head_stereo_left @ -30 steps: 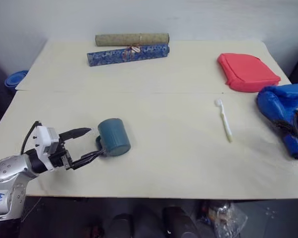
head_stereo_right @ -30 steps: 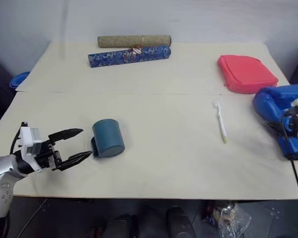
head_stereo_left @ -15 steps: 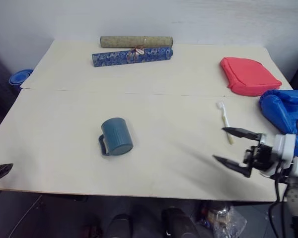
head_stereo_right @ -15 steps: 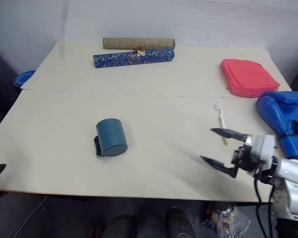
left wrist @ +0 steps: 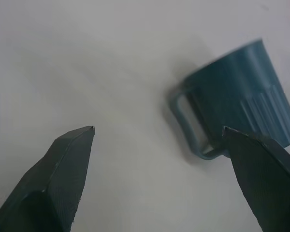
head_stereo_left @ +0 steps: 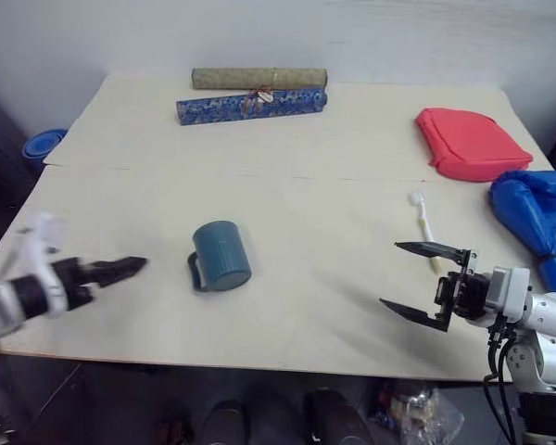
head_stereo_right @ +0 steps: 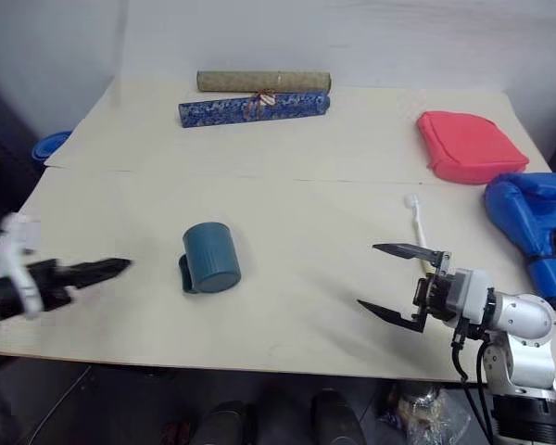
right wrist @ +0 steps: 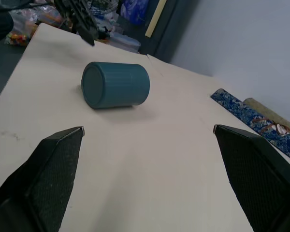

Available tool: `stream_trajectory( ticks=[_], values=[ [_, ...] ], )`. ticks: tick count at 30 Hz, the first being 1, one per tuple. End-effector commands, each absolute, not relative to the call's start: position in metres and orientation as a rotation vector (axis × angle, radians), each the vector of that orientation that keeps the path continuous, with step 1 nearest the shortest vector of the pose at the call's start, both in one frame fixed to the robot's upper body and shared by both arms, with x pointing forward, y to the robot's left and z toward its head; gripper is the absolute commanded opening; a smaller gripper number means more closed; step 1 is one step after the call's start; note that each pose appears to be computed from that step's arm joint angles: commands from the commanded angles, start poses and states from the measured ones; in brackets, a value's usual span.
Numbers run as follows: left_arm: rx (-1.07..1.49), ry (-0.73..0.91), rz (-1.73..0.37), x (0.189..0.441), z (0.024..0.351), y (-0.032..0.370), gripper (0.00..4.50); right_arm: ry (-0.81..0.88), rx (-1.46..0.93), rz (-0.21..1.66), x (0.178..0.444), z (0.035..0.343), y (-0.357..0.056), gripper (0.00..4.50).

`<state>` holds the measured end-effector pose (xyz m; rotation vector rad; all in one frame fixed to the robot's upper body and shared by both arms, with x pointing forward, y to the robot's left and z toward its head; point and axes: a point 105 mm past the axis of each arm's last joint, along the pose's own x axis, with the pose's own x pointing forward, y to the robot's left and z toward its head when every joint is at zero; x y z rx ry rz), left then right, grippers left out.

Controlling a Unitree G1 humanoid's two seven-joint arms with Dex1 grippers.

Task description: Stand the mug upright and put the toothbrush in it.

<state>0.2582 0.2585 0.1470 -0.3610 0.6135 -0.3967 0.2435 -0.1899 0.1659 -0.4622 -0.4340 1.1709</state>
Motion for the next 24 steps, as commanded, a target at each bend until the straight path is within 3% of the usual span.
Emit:
stream_trajectory(
  ticks=[1,9,14,18,24],
  values=[
    [-0.304,0.598,-0.313,0.269,0.145,0.25,4.5,-0.466,-0.494,1.161,0.238,0.171,-0.191,4.47],
    [-0.411,0.624,-0.306,0.295,0.127,0.219,4.5,-0.479,-0.489,1.153,0.224,0.168,-0.191,4.47],
    [-0.315,0.78,-0.375,0.294,0.106,0.201,4.5,-0.484,-0.473,1.158,0.221,0.166,-0.189,4.47],
    [-0.236,0.836,-0.415,0.295,0.099,0.187,3.65,-0.51,-0.464,1.144,0.224,0.175,-0.182,4.5],
    [-0.191,0.885,-0.444,0.29,0.087,0.176,1.77,-0.52,-0.44,1.119,0.226,0.185,-0.174,4.5]
  ],
)
